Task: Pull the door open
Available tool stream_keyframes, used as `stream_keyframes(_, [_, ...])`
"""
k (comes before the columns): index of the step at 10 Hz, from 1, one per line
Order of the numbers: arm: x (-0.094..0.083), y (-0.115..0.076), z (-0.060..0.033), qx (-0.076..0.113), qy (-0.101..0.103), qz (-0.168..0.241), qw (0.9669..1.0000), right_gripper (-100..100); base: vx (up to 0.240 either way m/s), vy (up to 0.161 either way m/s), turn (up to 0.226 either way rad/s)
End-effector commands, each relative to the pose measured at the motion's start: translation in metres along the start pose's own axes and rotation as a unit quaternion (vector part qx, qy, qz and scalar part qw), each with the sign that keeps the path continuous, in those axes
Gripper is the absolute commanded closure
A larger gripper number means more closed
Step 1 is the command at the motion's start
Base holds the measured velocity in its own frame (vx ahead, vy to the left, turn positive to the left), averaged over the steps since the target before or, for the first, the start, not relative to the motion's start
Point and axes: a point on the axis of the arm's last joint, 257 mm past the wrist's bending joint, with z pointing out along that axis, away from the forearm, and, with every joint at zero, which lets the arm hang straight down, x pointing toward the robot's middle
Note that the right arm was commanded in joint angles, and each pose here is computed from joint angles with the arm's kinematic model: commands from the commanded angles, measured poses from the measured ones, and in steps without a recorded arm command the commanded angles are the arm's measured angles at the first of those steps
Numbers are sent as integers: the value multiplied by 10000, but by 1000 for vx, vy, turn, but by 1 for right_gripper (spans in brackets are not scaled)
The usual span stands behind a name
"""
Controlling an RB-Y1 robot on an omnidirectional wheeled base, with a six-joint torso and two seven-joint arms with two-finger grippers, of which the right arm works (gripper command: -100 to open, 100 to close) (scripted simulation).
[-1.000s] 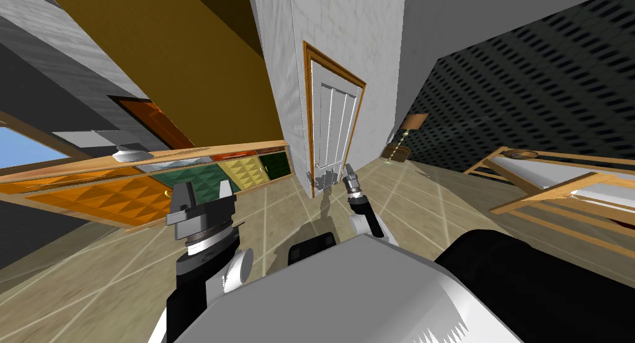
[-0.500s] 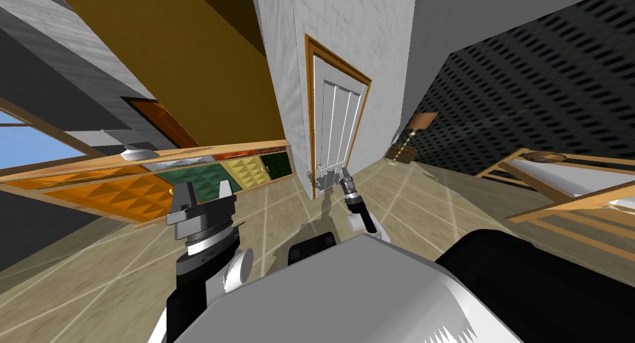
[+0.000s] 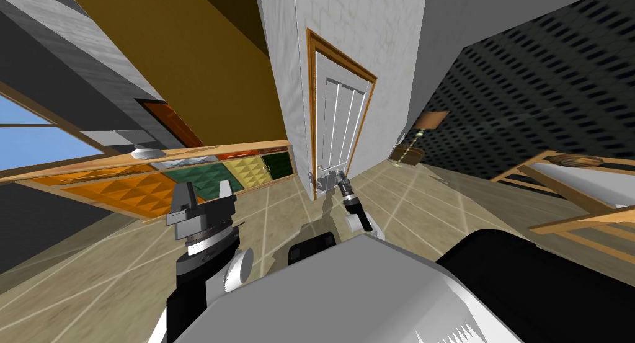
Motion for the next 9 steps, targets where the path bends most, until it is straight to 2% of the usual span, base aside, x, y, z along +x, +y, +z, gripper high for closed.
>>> stream_keyframes(1, [28,-135,5,66,46,77,9999,-100,48,-22,57])
stream_keyframes(9, [121,-690,-90,420,199,342,9983,-100,45,-30,55])
